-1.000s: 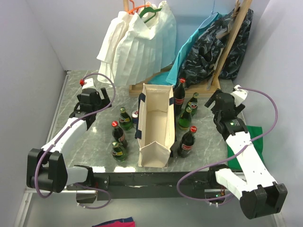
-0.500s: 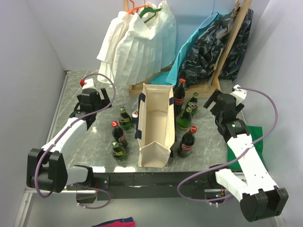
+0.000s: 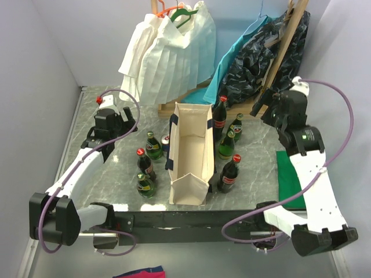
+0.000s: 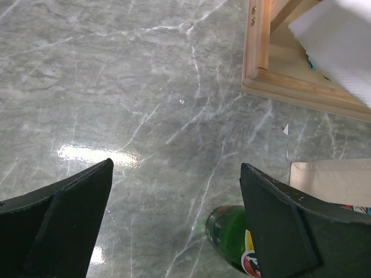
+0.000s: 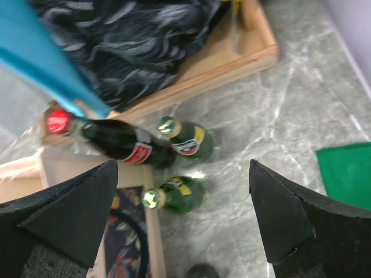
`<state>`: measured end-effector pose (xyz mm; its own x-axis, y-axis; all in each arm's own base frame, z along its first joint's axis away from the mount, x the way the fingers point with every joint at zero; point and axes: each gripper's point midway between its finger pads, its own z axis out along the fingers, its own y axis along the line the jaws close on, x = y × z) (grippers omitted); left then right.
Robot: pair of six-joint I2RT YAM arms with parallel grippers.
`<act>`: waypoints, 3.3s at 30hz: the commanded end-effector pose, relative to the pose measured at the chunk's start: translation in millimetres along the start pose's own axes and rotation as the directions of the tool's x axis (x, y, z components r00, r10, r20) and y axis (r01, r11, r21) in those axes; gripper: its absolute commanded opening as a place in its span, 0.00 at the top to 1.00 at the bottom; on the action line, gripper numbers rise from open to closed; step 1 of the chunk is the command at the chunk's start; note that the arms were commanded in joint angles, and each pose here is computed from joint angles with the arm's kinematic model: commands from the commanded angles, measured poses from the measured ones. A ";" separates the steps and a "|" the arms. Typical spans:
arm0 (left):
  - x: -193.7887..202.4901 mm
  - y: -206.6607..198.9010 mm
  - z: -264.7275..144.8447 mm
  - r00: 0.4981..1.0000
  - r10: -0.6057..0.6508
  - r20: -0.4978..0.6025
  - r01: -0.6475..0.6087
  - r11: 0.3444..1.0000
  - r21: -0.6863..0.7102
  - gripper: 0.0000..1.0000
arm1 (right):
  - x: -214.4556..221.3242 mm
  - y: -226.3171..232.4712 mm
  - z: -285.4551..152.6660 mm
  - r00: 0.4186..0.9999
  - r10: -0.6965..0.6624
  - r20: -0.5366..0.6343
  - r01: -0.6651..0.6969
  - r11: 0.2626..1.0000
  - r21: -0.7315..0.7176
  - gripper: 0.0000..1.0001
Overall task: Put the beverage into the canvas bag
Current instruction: Pick up the drink from the center of the board.
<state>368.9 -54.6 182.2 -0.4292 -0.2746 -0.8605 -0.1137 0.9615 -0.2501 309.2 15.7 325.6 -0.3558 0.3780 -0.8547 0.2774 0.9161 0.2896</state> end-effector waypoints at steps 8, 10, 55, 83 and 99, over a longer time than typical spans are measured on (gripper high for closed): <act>-4.4 -11.0 -2.4 1.000 0.011 0.011 -0.012 0.998 0.057 0.04 | 31.4 16.5 10.2 0.978 -0.070 -0.198 0.054 0.995 -0.084 0.07; -3.5 -10.1 -2.3 1.000 0.012 0.010 -0.012 0.999 0.053 0.04 | 37.7 13.5 14.3 0.973 -0.074 -0.221 0.060 0.996 -0.070 0.08; -0.4 -1.6 -3.3 1.000 -0.021 -0.010 0.021 1.000 -0.004 0.04 | 85.1 30.9 117.7 0.950 -0.062 -0.306 0.092 0.992 0.085 0.33; -1.8 2.3 -6.1 1.000 0.002 0.003 -0.002 1.000 -0.015 0.04 | 97.4 35.3 136.7 0.935 -0.069 -0.349 0.106 0.990 0.088 0.48; 0.1 4.0 -5.8 1.000 -0.001 0.006 0.001 1.000 -0.020 0.04 | 97.1 36.8 140.3 0.934 -0.079 -0.348 0.115 0.990 0.082 1.00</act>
<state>365.0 -51.9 174.2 -0.4551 -0.2741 -0.8472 -0.1341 0.9617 -0.2391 396.2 64.3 176.4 -0.7018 0.3253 -0.6338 0.3167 0.9394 0.1315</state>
